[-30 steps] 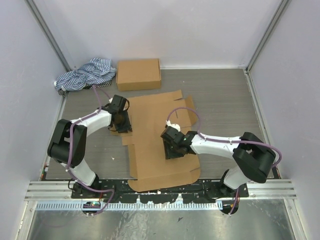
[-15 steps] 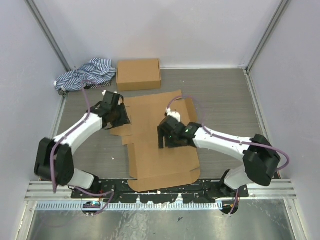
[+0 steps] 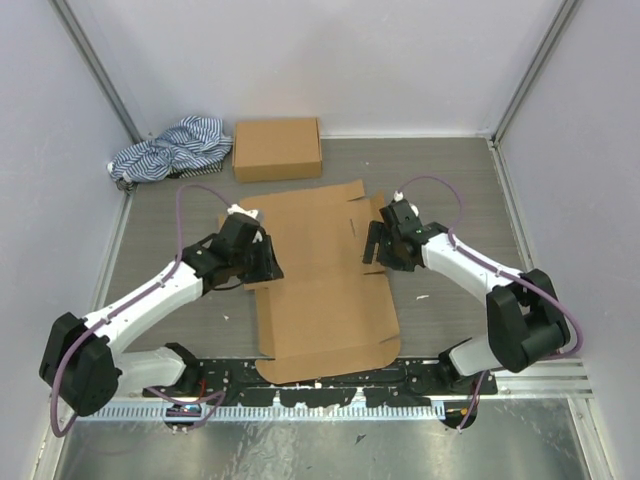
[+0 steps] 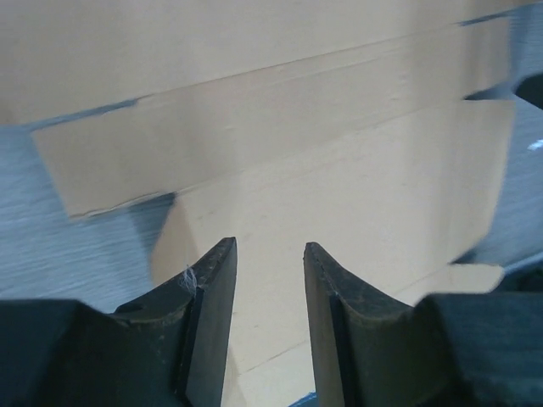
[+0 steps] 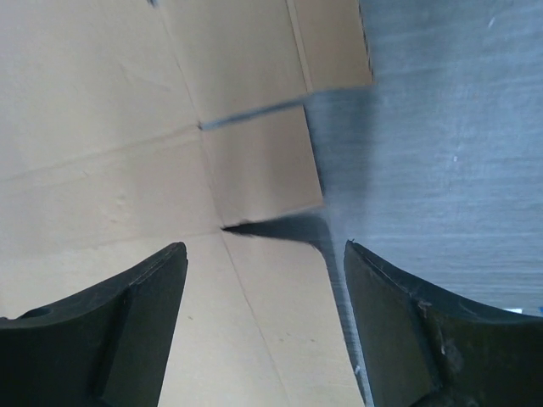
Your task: Fold the paper box
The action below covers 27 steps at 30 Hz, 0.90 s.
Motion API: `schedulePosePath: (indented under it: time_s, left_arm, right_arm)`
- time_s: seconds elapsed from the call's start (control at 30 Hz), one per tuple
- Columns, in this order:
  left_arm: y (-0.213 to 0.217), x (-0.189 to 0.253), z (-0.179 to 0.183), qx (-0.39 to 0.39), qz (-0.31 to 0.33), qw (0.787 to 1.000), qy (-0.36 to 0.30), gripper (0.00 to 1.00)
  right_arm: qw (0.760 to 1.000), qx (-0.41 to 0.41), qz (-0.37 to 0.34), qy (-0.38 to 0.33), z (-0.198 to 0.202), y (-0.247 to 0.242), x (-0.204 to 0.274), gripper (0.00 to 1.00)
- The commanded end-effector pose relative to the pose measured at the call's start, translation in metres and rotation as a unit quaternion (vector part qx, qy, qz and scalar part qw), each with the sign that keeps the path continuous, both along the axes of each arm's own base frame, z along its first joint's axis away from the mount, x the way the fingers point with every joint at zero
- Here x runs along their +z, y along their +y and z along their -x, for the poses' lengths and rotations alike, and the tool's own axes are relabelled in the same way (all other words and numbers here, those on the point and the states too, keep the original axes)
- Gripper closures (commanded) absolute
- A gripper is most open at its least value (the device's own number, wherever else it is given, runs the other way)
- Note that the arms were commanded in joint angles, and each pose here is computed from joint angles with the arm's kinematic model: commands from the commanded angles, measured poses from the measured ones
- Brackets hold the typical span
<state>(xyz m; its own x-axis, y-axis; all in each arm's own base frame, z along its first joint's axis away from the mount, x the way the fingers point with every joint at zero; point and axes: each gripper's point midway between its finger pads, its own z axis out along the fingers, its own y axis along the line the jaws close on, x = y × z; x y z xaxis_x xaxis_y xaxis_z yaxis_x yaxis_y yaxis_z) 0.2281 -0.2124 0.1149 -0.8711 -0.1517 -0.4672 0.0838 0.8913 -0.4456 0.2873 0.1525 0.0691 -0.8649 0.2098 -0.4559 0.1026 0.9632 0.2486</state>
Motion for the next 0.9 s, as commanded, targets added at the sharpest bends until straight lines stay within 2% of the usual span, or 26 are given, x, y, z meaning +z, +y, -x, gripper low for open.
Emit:
schedulePosePath:
  time_s: [0.0,0.1,0.27,0.63,0.87]
  left_arm:
    - [0.042,-0.034,0.02,0.055,-0.076,0.995,0.032,0.54]
    - [0.044,-0.043,0.028,0.057,-0.071,0.995,0.039,0.54]
    - [0.019,-0.048,0.034,0.033,-0.025,0.998,0.054,0.55]
    - [0.008,-0.06,0.035,0.019,-0.041,0.997,0.064,0.56]
    - [0.004,-0.061,0.028,0.008,-0.06,0.996,0.067,0.56]
  right_arm:
    - [1.0,0.023,-0.008,-0.007,0.017,-0.002,-0.001,0.2]
    - [1.0,0.028,-0.001,0.009,0.026,-0.007,-0.016,0.21]
    - [0.999,0.035,-0.008,0.021,0.023,-0.001,-0.025,0.22]
    - [0.996,0.057,-0.049,0.043,0.062,0.001,-0.032,0.28]
    - [0.99,0.088,-0.097,0.045,0.089,0.016,-0.028,0.4]
